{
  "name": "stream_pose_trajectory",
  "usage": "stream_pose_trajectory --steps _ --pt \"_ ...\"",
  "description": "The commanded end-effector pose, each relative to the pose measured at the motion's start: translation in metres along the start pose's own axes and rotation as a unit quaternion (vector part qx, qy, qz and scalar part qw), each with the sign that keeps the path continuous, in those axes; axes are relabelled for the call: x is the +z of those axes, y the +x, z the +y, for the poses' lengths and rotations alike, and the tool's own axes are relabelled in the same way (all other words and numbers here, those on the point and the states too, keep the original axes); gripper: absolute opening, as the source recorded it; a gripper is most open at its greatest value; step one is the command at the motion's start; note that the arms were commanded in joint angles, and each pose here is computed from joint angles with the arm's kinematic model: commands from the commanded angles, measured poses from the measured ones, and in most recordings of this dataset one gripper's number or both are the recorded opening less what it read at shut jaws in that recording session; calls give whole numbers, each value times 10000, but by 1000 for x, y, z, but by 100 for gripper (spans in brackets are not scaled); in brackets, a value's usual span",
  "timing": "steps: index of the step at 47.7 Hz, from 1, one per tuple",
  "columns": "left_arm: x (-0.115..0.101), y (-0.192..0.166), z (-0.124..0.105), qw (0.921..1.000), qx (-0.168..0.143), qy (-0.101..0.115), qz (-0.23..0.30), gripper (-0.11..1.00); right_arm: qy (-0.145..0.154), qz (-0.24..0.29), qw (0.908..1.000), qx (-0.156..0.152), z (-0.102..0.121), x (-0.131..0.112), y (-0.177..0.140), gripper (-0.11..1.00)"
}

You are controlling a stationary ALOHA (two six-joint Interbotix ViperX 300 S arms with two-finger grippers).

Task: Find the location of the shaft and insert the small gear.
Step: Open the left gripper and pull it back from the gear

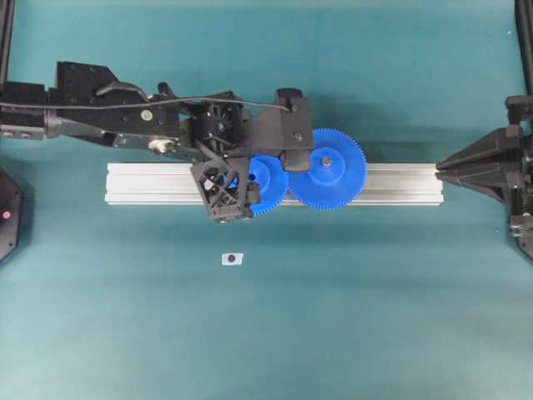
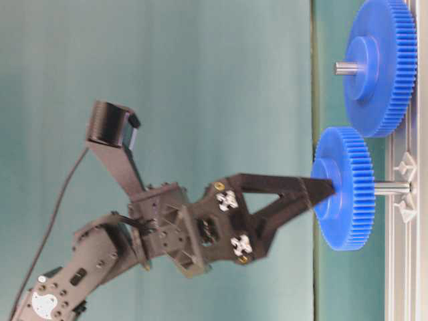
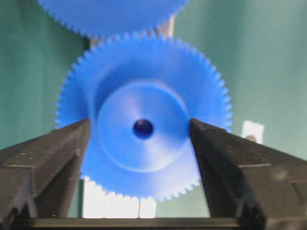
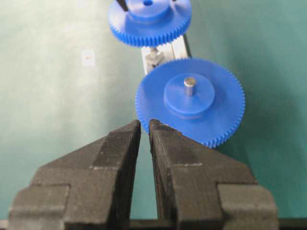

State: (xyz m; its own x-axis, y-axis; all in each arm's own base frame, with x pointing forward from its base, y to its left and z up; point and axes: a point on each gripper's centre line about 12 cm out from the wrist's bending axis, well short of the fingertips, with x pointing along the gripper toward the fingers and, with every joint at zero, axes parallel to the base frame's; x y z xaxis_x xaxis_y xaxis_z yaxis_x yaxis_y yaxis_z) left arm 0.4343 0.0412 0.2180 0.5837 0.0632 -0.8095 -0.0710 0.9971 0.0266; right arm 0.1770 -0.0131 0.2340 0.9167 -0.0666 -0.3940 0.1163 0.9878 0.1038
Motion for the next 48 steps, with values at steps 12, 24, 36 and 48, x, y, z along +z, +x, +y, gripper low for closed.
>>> stream_pose_trajectory --steps 12,24,36,48 --pt "40 -48 3 9965 53 207 -803 74 49 -54 10000 0 0 3 0 21" --pt "29 -52 2 9966 64 359 -741 35 41 -77 10000 1 0 4 0 20" --pt "18 -45 2 9973 62 371 -633 1 49 -100 9999 3 0 5 0 21" --pt "4 -17 2 9985 46 316 -435 1 56 -85 9999 3 0 4 0 21"
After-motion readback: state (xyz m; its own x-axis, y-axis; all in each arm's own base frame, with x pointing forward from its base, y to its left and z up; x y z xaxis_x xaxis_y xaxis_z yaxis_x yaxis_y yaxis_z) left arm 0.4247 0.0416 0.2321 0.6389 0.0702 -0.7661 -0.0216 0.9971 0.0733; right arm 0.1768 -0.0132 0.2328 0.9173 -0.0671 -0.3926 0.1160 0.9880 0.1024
